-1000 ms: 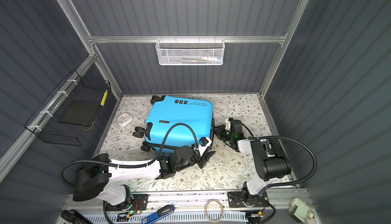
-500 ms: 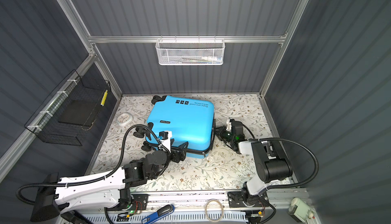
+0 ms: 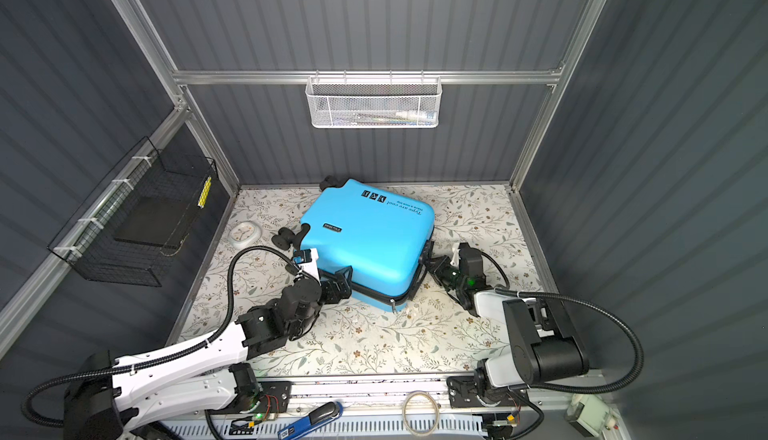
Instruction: Pack the luggage
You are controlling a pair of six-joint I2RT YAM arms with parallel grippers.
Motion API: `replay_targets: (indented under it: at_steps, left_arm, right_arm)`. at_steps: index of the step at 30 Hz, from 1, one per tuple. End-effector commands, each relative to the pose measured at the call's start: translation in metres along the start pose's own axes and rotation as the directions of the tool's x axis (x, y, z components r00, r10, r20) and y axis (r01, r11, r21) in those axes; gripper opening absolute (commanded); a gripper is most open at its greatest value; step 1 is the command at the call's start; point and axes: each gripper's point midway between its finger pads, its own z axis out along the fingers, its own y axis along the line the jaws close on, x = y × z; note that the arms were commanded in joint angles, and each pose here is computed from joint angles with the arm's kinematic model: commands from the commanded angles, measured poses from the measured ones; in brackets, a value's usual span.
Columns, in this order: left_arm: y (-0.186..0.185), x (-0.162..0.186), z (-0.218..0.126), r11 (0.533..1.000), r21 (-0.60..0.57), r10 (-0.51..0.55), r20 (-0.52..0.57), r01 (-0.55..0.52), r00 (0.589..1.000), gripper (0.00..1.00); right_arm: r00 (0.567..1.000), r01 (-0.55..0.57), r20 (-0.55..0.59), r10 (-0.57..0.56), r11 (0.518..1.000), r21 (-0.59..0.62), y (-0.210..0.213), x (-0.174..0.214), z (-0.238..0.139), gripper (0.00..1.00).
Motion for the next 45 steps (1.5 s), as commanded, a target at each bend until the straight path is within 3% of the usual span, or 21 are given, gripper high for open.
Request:
replay_targets:
  at_steps: [1,8,15,22,25,29,38,42,45]
  left_arm:
    - [-0.005,-0.004,0.028,0.998,0.034,0.057,-0.051,-0.056,0.997,0.99]
    - [-0.030,-0.021,0.094,0.983,0.151,0.122,-0.113,-0.105,0.986,0.99]
    - [-0.046,-0.047,0.146,0.959,0.235,0.192,-0.128,-0.158,0.973,0.99]
    - [-0.026,-0.064,0.118,0.959,0.204,0.217,-0.074,-0.198,0.973,1.00]
    - [-0.004,-0.056,0.107,0.980,0.136,0.157,-0.071,-0.146,0.985,1.00]
    - [0.006,-0.033,0.094,0.974,0.181,0.150,-0.065,-0.137,0.986,1.00]
    - [0.005,0.031,0.074,0.886,0.400,0.276,-0.050,-0.234,0.960,0.97]
    - [0.004,0.037,0.075,0.854,0.440,0.292,0.035,-0.277,0.956,0.92]
    - [-0.009,0.051,0.081,0.796,0.520,0.353,0.013,-0.308,0.935,0.84]
  right_arm:
    - [0.992,-0.087,-0.081,0.094,0.992,0.087,-0.027,0.035,-0.008,0.00]
    - [0.993,-0.040,-0.104,0.048,0.996,0.080,-0.012,0.070,-0.012,0.00]
    - [0.999,0.005,-0.051,0.000,0.996,0.093,0.005,0.065,-0.011,0.00]
    - [0.999,0.008,-0.040,-0.004,0.996,0.092,0.007,0.062,-0.005,0.00]
    - [0.999,0.007,-0.041,-0.003,0.995,0.096,0.005,0.062,-0.003,0.00]
    - [0.999,0.006,-0.044,-0.002,0.995,0.100,0.004,0.062,-0.001,0.00]
    - [0.999,0.005,-0.037,-0.001,0.994,0.113,0.002,0.061,-0.001,0.00]
    - [0.999,0.005,-0.037,0.000,0.993,0.115,0.002,0.061,-0.002,0.00]
    - [0.999,0.005,-0.037,-0.001,0.993,0.115,0.003,0.060,-0.002,0.00]
